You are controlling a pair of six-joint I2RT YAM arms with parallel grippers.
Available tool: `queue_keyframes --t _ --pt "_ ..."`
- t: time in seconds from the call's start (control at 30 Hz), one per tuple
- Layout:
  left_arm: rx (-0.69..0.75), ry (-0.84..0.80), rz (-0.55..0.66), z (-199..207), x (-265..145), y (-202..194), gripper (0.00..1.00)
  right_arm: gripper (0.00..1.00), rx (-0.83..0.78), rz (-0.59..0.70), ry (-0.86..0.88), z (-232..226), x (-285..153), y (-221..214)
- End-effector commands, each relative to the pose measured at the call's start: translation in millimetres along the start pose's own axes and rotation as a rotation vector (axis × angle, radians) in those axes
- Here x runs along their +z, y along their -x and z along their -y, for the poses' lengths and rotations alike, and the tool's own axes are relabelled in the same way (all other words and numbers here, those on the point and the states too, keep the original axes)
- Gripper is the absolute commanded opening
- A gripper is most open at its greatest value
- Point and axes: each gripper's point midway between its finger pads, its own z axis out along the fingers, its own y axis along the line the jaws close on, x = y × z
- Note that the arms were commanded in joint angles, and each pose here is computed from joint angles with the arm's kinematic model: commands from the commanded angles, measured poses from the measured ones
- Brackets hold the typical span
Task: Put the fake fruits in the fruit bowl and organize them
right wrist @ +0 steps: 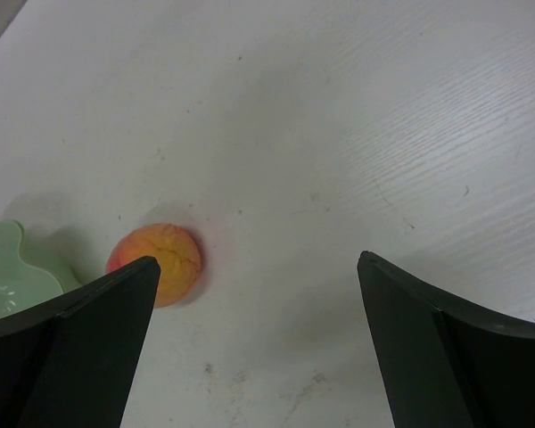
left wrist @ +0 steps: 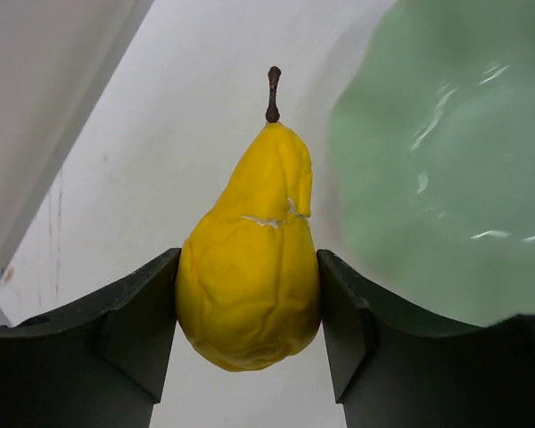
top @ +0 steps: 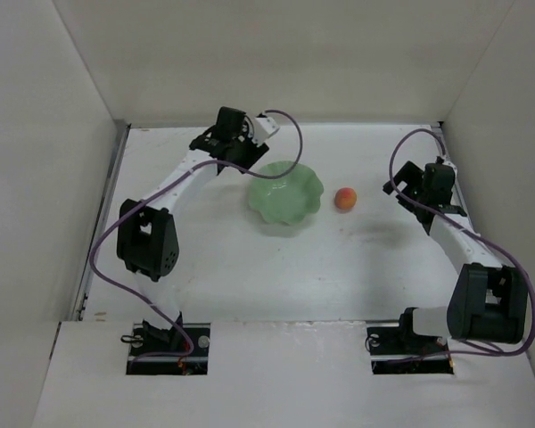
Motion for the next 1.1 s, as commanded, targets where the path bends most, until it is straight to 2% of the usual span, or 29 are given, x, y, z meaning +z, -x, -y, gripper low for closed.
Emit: queue_keyframes --t 0.0,0.1,0.23,0.37,0.47,0.57,0.7,0.83,0.93,1.07 --pt "0.050 -0.068 0.108 43.2 3.8 51.4 0.23 1.00 0.013 0.054 0.055 -19.2 -2.4 14.6" --pt "0.081 -0.174 0.104 85.1 19.5 55.3 0.28 1.00 0.012 0.050 0.061 -20.4 -4.7 10.8" --pt "0.079 -0.233 0.086 117.4 34.8 54.0 0.45 1.00 0.008 0.032 0.074 -25.3 -7.5 0.6" --pt "0.065 -0.250 0.099 126.4 34.7 59.2 0.73 1.00 -0.017 -0.003 0.106 -40.5 -8.5 -14.4" --pt "0.059 -0.260 0.104 127.8 30.9 60.1 0.85 1.00 -0.038 -0.037 0.124 -52.2 -4.6 -26.3" --pt "0.041 -0.265 0.107 127.7 22.6 60.4 0.93 1.00 -0.055 -0.080 0.132 -64.2 4.2 -40.4" --pt "0.007 -0.226 0.162 107.5 -2.4 75.0 0.96 1.00 -0.083 -0.125 0.154 -85.5 17.5 -54.1" --pt "-0.080 -0.145 0.203 61.7 -31.2 80.9 0.98 1.00 -0.119 -0.167 0.153 -101.3 34.2 -67.4" --pt "-0.157 -0.075 0.191 20.7 -45.4 63.3 0.98 1.00 -0.128 -0.184 0.150 -109.4 45.4 -73.2" --pt "-0.255 0.020 0.142 -31.9 -59.6 17.6 0.98 1.00 -0.138 -0.227 0.105 -107.1 59.8 -84.3"
